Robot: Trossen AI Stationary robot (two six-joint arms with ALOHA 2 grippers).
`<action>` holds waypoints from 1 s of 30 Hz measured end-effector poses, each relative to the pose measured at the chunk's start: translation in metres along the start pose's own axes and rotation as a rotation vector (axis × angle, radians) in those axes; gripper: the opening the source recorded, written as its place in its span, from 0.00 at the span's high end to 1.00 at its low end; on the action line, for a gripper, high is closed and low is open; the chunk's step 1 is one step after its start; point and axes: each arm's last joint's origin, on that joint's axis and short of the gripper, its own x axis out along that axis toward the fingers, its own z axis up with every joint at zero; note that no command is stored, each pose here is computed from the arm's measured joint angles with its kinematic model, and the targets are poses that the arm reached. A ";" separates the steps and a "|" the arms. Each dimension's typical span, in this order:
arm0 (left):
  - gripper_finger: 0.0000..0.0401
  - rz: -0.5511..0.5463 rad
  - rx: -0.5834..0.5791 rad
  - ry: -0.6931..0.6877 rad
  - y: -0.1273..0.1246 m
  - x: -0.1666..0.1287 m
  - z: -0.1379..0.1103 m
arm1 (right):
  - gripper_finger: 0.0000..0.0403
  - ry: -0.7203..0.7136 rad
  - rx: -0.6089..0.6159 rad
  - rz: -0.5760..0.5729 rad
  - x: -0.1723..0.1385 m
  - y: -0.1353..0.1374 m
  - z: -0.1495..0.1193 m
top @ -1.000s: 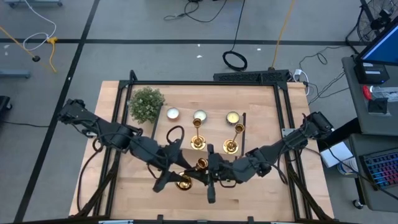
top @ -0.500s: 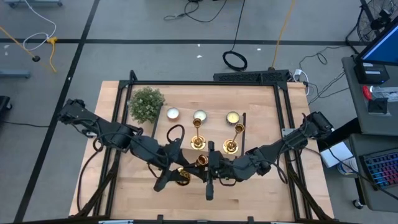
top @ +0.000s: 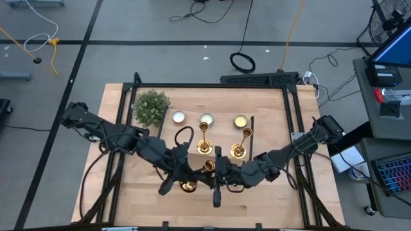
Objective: Pick & Place candle stick holders
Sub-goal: Put the gold candle holder on the shelf
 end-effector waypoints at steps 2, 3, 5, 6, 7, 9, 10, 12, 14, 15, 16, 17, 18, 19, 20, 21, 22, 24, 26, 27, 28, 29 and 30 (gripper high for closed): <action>0.96 -0.008 0.006 0.003 0.000 0.000 0.000 | 0.98 0.000 0.000 0.000 0.000 0.000 0.000; 0.96 -0.010 0.006 0.004 0.000 0.000 0.000 | 0.98 0.000 0.000 0.001 0.000 0.000 0.000; 0.95 -0.010 0.004 0.004 0.000 0.000 0.000 | 0.98 0.000 0.000 0.001 0.000 0.000 0.000; 0.94 -0.009 0.002 0.004 0.000 0.000 0.000 | 0.98 0.000 0.000 0.002 0.000 0.000 0.000; 0.92 -0.006 0.001 0.003 0.000 0.000 0.000 | 0.98 0.000 0.000 0.001 0.000 0.000 0.000; 0.91 -0.006 -0.004 0.002 0.000 0.000 0.000 | 0.97 -0.002 0.000 0.000 0.000 0.000 0.000; 0.91 -0.006 -0.006 0.002 0.000 0.000 0.000 | 0.96 -0.003 0.001 0.000 0.000 0.000 0.000; 0.94 -0.007 -0.006 0.002 0.000 0.000 0.000 | 0.93 -0.012 0.005 0.002 0.000 0.000 0.001; 0.96 -0.006 -0.006 0.006 0.000 0.000 0.000 | 0.89 -0.031 0.015 0.007 0.000 0.001 0.003; 0.96 -0.006 -0.008 0.006 0.000 0.000 0.000 | 0.87 -0.041 0.020 0.011 0.000 0.001 0.005; 0.96 -0.006 -0.016 0.006 0.000 0.000 -0.001 | 0.85 -0.050 0.025 0.014 0.000 0.001 0.006; 0.96 -0.006 -0.024 0.006 0.000 0.000 -0.001 | 0.83 -0.055 0.029 0.016 0.000 0.002 0.006; 0.95 -0.006 -0.029 0.006 0.000 0.000 -0.001 | 0.81 -0.058 0.030 0.016 0.000 0.002 0.007; 0.95 -0.003 -0.033 0.011 0.000 0.000 -0.001 | 0.79 -0.061 0.032 0.017 0.000 0.002 0.007; 0.95 0.003 -0.041 0.021 0.001 0.000 -0.002 | 0.77 -0.064 0.034 0.018 0.000 0.002 0.007; 0.95 0.012 -0.042 0.031 0.001 0.000 -0.003 | 0.75 -0.064 0.034 0.017 0.000 0.002 0.007; 0.96 0.019 -0.044 0.036 0.001 0.000 -0.004 | 0.73 -0.065 0.034 0.016 0.000 0.002 0.007; 0.96 0.033 -0.045 0.046 0.001 -0.001 -0.005 | 0.70 -0.065 0.034 0.016 0.000 0.002 0.007; 0.96 0.055 -0.046 0.044 0.000 -0.003 -0.006 | 0.67 -0.076 0.041 0.018 0.000 0.002 0.008; 0.96 0.066 -0.046 0.038 -0.001 -0.003 -0.006 | 0.66 -0.082 0.045 0.020 0.000 0.002 0.009; 0.96 0.079 -0.046 0.031 -0.001 -0.004 -0.006 | 0.64 -0.088 0.048 0.022 -0.001 0.002 0.010; 0.96 0.089 -0.045 0.021 -0.001 -0.005 -0.005 | 0.63 -0.094 0.052 0.023 -0.001 0.002 0.010; 0.96 0.099 -0.042 0.019 -0.003 -0.007 -0.006 | 0.62 -0.097 0.054 0.022 -0.001 0.002 0.011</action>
